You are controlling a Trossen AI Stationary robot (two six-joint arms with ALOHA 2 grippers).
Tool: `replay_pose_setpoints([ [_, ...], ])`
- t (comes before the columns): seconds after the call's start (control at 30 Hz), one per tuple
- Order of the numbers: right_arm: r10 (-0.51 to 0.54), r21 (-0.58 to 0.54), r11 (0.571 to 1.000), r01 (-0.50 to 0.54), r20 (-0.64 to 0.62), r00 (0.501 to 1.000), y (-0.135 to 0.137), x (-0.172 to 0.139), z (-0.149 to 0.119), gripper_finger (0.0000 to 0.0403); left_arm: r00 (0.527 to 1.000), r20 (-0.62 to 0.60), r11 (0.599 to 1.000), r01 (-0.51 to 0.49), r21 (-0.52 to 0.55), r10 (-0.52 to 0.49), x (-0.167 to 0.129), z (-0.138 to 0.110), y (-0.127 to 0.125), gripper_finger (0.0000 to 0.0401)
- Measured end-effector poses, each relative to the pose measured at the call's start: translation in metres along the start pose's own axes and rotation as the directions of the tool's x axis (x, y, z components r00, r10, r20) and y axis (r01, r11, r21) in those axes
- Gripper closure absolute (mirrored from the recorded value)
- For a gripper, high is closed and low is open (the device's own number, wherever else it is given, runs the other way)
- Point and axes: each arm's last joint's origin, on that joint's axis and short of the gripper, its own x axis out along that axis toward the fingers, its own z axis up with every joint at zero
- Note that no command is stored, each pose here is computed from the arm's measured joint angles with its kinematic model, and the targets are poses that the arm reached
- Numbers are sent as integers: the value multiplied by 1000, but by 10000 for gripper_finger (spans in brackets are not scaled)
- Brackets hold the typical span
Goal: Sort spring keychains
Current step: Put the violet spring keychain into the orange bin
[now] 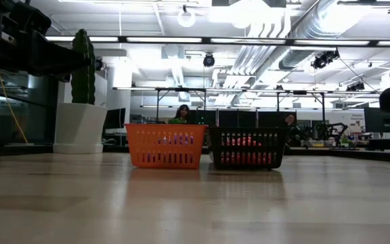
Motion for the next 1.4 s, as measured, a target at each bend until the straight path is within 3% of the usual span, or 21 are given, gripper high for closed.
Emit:
replay_pose_setpoints([
  [0.13,19,23,1000,-19,15,1000,-1,-7,11,377,1000,0,1000,0,0,0,0,0,0,279],
  [0.3,64,63,995,-73,130,989,-1,-22,38,371,1000,0,1000,0,0,0,0,0,0,279],
  [0.67,47,151,983,-103,332,942,-28,-70,97,376,1000,0,1000,0,0,0,0,0,0,279],
  [0.97,-43,201,978,-60,472,880,-71,-110,143,372,1000,0,1000,0,0,0,0,0,0,279],
  [1.4,-152,334,942,-18,477,866,-148,-103,207,363,1000,0,1000,0,0,0,0,0,0,279],
])
